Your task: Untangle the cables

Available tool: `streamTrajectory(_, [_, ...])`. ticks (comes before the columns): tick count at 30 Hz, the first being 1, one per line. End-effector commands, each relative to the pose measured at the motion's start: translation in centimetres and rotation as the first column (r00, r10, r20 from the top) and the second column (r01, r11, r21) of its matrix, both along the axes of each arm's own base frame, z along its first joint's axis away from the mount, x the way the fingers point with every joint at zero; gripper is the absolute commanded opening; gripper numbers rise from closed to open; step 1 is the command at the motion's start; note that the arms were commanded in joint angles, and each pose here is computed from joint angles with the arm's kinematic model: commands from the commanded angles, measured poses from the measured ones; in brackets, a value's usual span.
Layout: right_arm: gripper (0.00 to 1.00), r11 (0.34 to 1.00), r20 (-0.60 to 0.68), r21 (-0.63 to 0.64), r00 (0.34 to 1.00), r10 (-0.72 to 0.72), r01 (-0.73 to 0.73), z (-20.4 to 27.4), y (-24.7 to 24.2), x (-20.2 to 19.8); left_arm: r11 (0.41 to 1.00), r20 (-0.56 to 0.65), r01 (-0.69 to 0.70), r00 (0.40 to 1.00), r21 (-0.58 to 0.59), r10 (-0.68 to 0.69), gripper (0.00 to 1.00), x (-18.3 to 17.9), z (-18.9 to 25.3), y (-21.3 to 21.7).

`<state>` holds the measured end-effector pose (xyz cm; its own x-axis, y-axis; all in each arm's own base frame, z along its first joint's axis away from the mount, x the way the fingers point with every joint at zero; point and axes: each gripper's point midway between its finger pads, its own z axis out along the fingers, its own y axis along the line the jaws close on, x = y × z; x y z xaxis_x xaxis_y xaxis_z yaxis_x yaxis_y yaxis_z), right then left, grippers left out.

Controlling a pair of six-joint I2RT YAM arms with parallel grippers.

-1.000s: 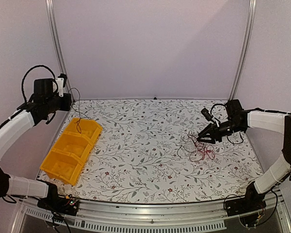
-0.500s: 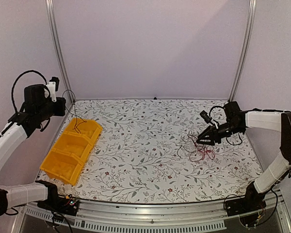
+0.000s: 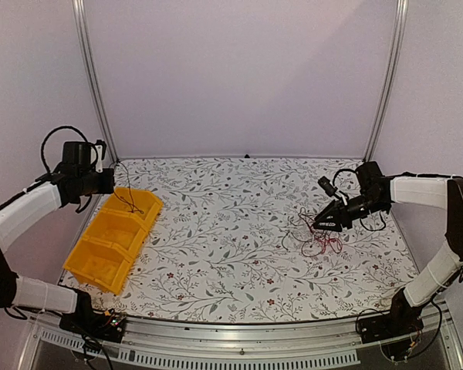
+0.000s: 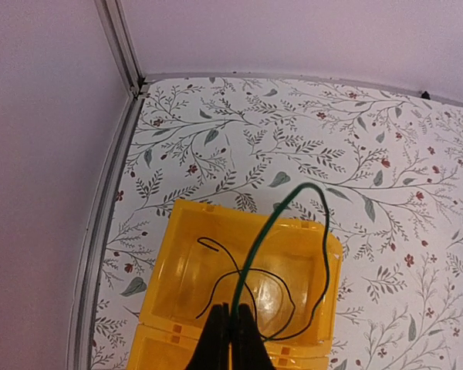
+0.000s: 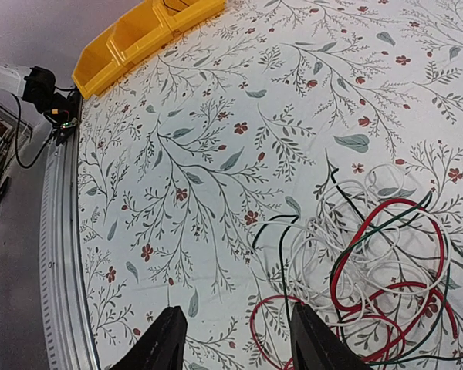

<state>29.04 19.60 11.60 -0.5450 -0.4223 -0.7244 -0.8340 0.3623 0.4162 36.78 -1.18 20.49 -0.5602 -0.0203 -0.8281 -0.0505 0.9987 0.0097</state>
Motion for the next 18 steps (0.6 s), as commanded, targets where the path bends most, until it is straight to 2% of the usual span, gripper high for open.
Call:
streamTrajectory(1, [0.50, 1.000, 0.006, 0.006, 1.000, 0.017, -0.017, 0.2, 0.0, -0.1, 0.996, -0.015, -0.093, 0.996, 0.010, 0.093, 0.00, 2.9, -0.6, 2.0])
streamTrajectory(7, [0.50, 1.000, 0.017, -0.015, 1.000, 0.017, -0.017, 0.1, -0.2, -0.1, 0.982, -0.180, -0.169, 0.966, 0.088, 0.183, 0.00, 4.0, -6.9, 4.8])
streamTrajectory(15, [0.50, 0.998, 0.030, -0.056, 0.999, 0.019, -0.017, -0.5, -0.5, 0.2, 0.995, -0.267, -0.094, 0.960, -0.015, 0.087, 0.00, 3.7, -8.9, 2.6])
streamTrajectory(18, [0.50, 0.998, 0.021, -0.055, 0.999, 0.024, -0.023, -0.6, -0.5, 0.2, 0.996, -0.314, -0.086, 0.947, -0.020, 0.075, 0.00, 3.7, -10.2, 2.4])
